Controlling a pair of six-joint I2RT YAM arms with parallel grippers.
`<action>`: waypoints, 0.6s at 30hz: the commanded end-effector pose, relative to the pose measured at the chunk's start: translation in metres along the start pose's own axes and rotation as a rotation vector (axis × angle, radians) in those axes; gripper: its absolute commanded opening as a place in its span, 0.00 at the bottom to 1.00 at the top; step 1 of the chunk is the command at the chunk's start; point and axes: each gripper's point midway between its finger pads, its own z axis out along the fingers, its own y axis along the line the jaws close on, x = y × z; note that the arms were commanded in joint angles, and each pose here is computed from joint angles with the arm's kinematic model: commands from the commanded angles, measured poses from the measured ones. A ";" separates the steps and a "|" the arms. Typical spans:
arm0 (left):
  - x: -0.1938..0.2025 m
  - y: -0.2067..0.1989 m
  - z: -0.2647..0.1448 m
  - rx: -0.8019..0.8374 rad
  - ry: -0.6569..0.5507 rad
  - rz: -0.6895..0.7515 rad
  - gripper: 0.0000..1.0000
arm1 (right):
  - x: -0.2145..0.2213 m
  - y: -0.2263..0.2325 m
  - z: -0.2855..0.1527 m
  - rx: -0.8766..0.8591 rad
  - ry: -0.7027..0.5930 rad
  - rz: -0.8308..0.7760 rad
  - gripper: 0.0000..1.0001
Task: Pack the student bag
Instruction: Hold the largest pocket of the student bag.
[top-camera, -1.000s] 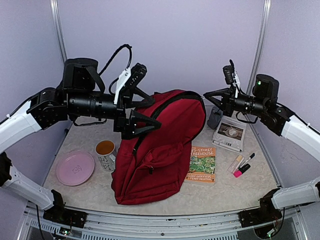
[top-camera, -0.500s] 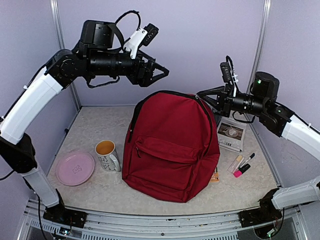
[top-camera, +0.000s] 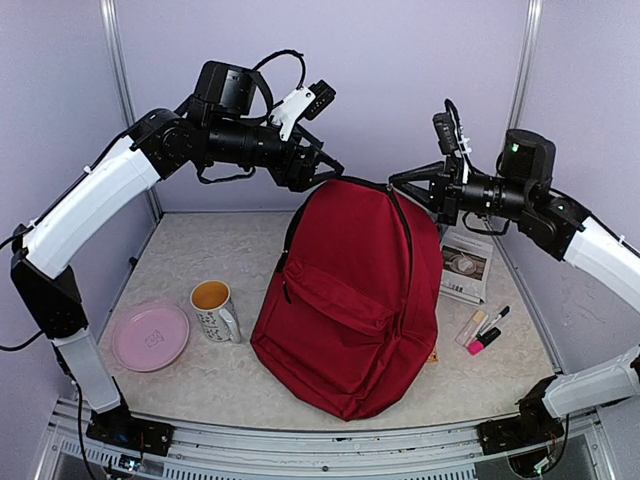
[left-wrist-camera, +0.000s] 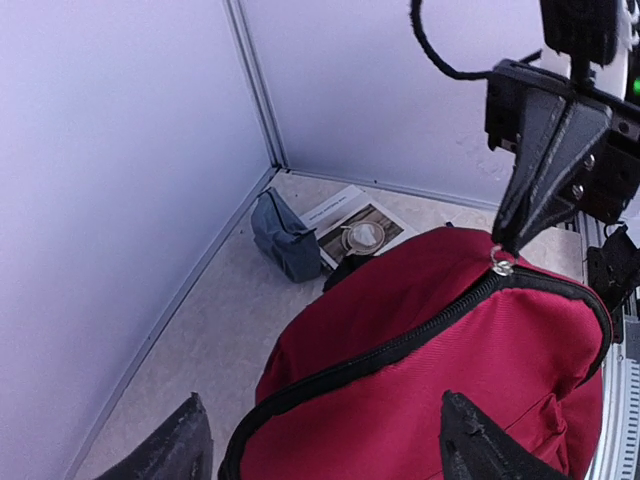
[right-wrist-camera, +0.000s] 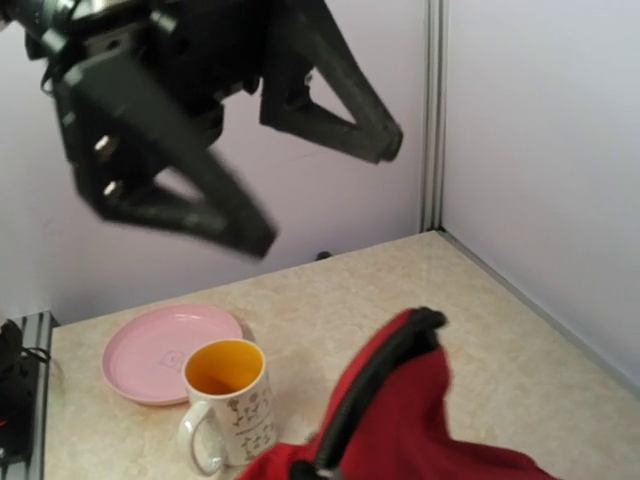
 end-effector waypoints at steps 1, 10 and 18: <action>-0.014 -0.015 -0.009 0.062 -0.086 0.082 0.81 | -0.059 0.001 -0.005 0.028 -0.085 -0.145 0.00; -0.045 -0.051 -0.060 0.093 -0.192 0.111 0.86 | -0.144 0.004 -0.005 0.010 -0.157 -0.374 0.00; -0.061 -0.108 -0.126 0.174 -0.346 0.226 0.92 | -0.090 0.046 -0.006 -0.262 -0.088 -0.401 0.00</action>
